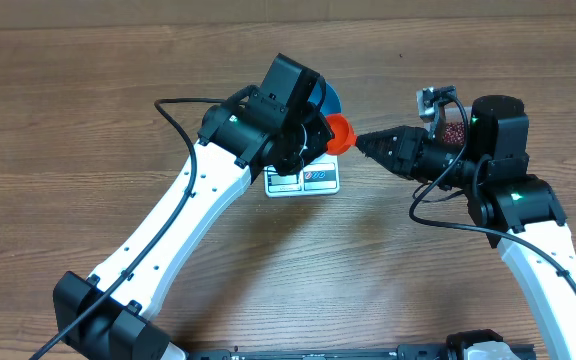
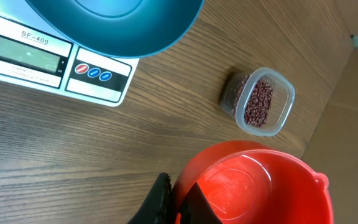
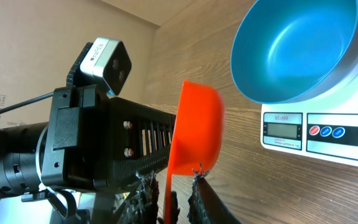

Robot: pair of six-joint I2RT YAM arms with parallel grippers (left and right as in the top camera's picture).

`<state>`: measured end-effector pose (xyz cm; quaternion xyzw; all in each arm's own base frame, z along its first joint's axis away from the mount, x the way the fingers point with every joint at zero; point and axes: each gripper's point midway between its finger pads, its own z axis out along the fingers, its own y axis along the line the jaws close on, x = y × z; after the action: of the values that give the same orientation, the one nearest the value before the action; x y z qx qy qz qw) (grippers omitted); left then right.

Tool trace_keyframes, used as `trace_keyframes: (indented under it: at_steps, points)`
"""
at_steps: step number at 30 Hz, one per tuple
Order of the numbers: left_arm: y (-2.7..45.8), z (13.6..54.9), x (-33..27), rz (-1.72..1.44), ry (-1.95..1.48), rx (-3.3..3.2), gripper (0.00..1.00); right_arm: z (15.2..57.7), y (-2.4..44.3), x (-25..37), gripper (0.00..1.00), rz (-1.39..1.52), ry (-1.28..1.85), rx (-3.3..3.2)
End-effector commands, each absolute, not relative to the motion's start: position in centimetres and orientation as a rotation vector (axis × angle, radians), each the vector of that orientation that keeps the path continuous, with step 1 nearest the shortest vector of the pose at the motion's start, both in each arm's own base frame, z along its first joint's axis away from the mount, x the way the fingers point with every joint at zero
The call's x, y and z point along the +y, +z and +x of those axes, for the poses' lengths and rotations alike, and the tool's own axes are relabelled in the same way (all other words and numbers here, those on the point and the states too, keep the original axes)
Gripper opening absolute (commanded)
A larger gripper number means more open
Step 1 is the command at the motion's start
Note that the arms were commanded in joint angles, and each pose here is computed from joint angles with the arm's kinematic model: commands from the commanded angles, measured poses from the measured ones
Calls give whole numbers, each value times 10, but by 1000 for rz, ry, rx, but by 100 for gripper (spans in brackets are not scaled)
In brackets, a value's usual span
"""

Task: Scoop item into bowl and weigh 150g on scale
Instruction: 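Reach the right gripper to the scoop handle and grasp it from the left gripper, then release the scoop from the left gripper and carry it right toward the bean tub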

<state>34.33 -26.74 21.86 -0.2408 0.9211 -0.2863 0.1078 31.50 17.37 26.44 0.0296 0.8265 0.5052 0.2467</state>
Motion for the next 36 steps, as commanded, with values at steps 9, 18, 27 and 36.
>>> trace_keyframes:
  at_steps: [9, 18, 27, 36]
  points:
    - [216, 340, -273, -698, -859, 2733, 4, 316, 272, 177, 9, 63, 1392, 2237]
    - [215, 340, -273, -699, -857, 2733, 27, 316, 272, 177, 4, 64, 1391, 2237]
    - [214, 349, -261, -696, -807, 2704, 100, 324, 265, 167, 4, 123, 1321, 2246]
    - [217, 391, -195, -514, -662, 2633, 100, 339, 246, 112, 4, 157, 1090, 2251]
